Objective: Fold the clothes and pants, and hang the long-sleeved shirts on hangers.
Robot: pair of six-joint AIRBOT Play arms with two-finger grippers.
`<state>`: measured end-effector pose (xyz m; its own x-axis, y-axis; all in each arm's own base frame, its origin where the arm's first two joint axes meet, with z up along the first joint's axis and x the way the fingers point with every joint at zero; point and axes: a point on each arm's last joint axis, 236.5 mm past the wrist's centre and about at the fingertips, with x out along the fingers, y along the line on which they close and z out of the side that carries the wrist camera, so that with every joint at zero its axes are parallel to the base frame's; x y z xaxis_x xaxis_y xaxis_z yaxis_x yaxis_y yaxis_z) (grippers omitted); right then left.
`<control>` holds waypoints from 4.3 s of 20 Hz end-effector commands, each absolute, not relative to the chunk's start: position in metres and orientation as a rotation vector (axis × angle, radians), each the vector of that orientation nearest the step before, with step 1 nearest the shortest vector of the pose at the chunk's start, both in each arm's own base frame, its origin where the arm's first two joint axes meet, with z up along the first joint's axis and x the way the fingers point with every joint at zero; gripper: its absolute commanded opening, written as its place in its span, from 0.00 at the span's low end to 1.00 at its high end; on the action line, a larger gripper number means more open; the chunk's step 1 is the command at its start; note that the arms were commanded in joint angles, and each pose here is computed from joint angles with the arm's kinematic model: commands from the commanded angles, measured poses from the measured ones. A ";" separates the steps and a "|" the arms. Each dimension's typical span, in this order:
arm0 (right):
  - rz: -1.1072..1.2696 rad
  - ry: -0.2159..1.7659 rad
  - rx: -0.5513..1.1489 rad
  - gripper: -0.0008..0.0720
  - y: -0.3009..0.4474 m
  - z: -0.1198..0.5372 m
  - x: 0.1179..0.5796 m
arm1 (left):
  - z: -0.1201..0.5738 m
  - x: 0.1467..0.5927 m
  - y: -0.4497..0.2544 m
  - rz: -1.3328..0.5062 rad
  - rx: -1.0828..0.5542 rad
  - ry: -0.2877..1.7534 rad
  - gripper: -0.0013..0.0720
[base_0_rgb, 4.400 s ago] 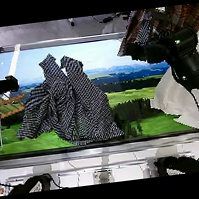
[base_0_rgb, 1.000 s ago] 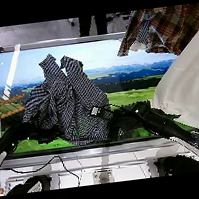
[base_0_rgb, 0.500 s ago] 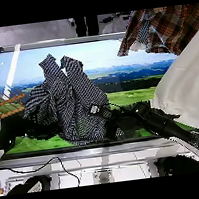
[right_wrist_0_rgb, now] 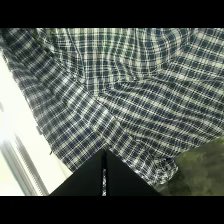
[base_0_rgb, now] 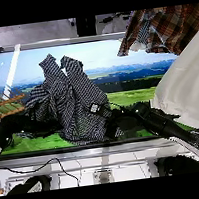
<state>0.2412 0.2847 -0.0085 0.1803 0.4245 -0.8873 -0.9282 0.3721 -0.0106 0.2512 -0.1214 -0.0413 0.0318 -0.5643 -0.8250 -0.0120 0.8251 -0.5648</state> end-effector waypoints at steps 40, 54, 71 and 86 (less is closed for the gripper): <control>1.393 0.900 -1.046 0.46 0.290 -0.046 0.216 | -0.039 0.243 -0.118 -1.135 1.052 1.094 0.08; 1.323 1.038 -0.870 0.29 0.241 -0.071 0.233 | 0.002 0.314 -0.097 -0.923 1.377 0.782 0.77; 1.397 0.890 -1.020 0.50 0.269 -0.097 0.208 | -0.082 0.234 -0.107 -1.158 1.161 1.039 0.97; 1.250 0.673 -0.891 0.06 0.296 0.003 0.244 | -0.080 0.235 -0.107 -1.142 1.154 1.039 0.07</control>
<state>0.2406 0.2888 -0.0460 0.1521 0.4389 -0.8856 -0.9880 0.0440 -0.1479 0.2344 -0.1072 -0.0819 0.1269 -0.1207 -0.9845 0.9918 0.0307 0.1241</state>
